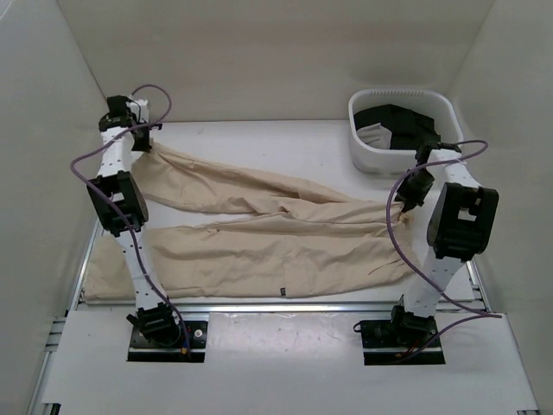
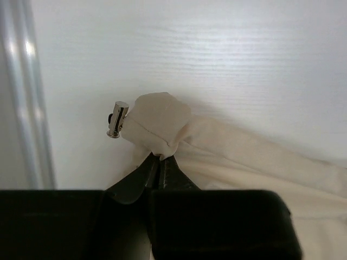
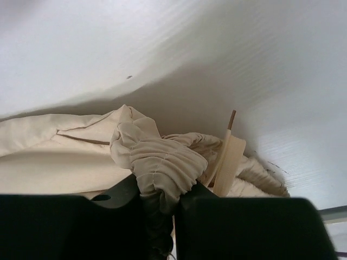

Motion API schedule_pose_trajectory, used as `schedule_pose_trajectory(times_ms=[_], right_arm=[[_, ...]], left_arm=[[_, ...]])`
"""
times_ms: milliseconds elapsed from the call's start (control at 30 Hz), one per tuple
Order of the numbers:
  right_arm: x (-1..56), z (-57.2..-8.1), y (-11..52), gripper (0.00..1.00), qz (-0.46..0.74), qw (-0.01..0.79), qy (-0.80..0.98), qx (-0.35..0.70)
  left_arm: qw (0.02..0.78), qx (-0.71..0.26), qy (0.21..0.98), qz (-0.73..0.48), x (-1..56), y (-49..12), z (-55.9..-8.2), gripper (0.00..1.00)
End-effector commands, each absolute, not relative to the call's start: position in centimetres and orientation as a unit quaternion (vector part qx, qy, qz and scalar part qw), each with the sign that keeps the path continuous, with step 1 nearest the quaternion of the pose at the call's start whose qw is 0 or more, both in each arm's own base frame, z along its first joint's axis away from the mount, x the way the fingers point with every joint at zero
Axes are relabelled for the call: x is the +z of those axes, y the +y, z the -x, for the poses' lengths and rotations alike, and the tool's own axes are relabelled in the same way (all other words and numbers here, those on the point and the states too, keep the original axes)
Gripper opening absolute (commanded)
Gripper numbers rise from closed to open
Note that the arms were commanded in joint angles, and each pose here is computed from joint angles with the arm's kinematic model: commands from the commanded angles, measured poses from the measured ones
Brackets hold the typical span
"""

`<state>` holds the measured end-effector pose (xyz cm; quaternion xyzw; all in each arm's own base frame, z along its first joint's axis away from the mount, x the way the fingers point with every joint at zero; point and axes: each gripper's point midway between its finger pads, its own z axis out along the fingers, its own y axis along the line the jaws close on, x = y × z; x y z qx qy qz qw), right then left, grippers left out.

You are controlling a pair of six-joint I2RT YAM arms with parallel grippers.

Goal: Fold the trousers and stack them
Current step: Fold the trousers

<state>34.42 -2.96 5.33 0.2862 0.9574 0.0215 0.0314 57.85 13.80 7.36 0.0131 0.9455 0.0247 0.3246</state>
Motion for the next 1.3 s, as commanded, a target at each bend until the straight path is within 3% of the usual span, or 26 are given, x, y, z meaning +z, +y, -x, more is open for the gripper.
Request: schedule_pose_trajectory(times_ms=[0,167,300,400,433,467,533,767,967,1067,1167,1267], right_arm=[[10.4,-36.2,-4.7,0.00,-0.267,0.130,0.955,0.000],[11.1,-34.0,-4.4,0.00,-0.260,0.163,0.952,0.003],[10.0,-32.1,-3.7,0.04,-0.259,0.164,0.952,0.013],[8.9,-30.8,-3.5,0.31,-0.263,0.165,0.950,0.014],[8.8,-30.4,-3.4,0.46,-0.263,0.164,0.951,0.014],[8.5,-30.4,-3.4,0.76,-0.263,0.164,0.951,0.014],[9.1,-29.5,-3.9,0.87,-0.296,0.165,0.941,0.005],[15.8,-30.2,-5.6,0.82,-0.418,0.223,0.880,0.029],[15.3,-34.4,-3.6,0.74,-0.455,0.199,0.862,0.101],[15.0,-38.1,-3.3,0.74,-0.454,0.236,0.849,0.132],[14.0,-40.7,-1.9,0.67,-0.432,0.256,0.853,0.140],[11.5,-40.3,-1.4,0.46,-0.425,0.231,0.868,0.107]], left_arm=[[0.449,0.103,0.888,-0.005,23.6,17.5,-55.8,0.14],[0.433,0.104,0.895,0.018,24.9,18.8,-48.7,0.14],[0.371,0.064,0.926,0.028,21.3,16.9,-40.9,0.14],[0.305,0.062,0.950,0.032,17.4,15.5,-33.7,0.14],[0.268,0.053,0.961,0.042,14.5,14.8,-31.0,0.14],[0.277,0.061,0.958,0.041,15.0,14.6,-29.5,0.14],[0.262,0.057,0.962,0.052,13.5,14.0,-27.0,0.14],[0.251,0.061,0.964,0.060,12.4,13.7,-24.8,0.14],[0.231,0.062,0.969,0.063,11.2,13.7,-24.0,0.14],[0.224,0.067,0.970,0.066,11.0,14.1,-23.7,0.14],[0.215,0.066,0.972,0.071,10.5,14.5,-23.2,0.14],[0.214,0.067,0.971,0.076,10.6,15.0,-23.5,0.14]])
